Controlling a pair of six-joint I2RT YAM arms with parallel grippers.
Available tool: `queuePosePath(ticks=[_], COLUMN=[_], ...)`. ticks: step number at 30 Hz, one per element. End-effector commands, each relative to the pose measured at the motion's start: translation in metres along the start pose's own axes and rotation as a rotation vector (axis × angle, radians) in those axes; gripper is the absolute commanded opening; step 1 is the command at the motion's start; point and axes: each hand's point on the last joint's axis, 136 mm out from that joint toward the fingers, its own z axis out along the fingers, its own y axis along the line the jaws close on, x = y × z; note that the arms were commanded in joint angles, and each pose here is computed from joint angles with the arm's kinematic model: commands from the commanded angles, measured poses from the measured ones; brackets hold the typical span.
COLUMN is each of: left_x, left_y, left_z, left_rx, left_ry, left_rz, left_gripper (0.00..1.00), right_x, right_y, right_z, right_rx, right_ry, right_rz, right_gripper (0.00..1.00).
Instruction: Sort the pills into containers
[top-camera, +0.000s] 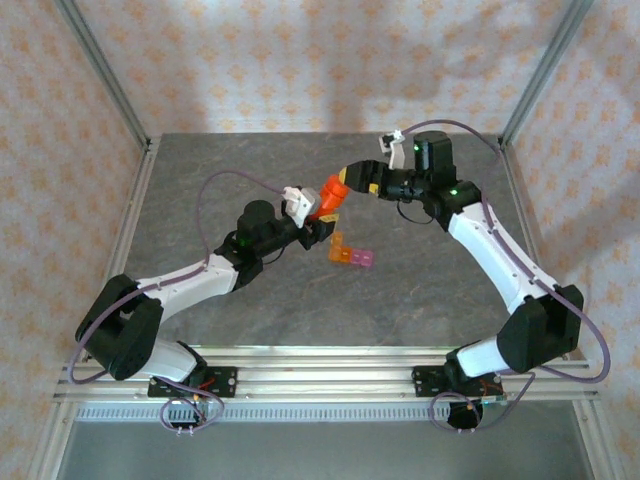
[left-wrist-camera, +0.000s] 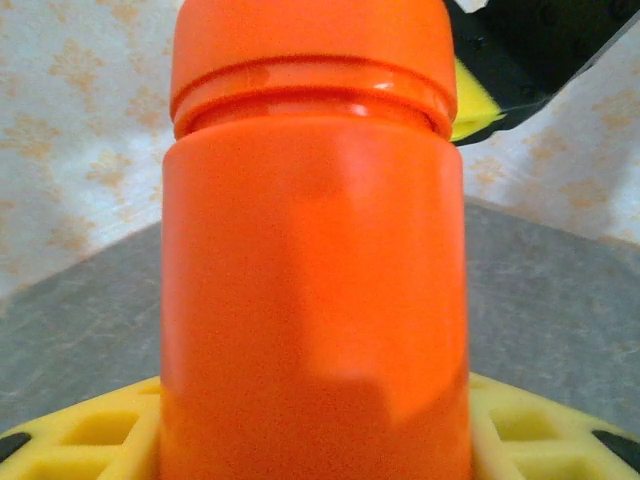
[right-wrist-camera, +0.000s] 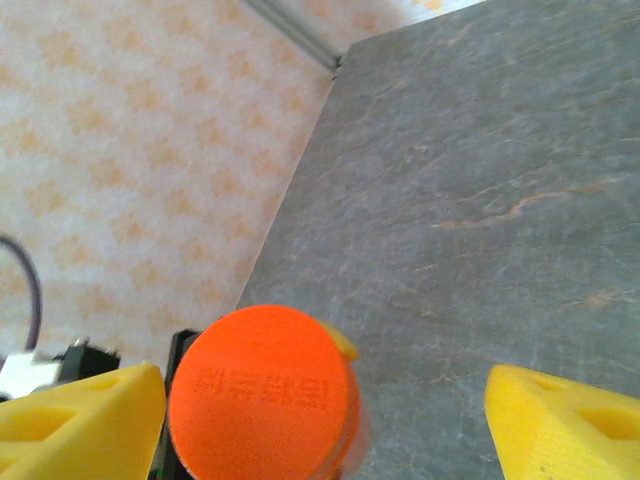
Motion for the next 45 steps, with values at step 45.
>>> queuePosePath(ticks=[45], left_x=[0.01], left_y=[0.006], left_z=[0.021], left_rx=[-0.167], left_ry=[0.062], left_rz=[0.315], left_gripper=[0.0], right_x=[0.03], right_y=[-0.017], right_z=[0.029], right_rx=[0.19], right_ry=[0.05], right_rz=[0.284], right_gripper=[0.64])
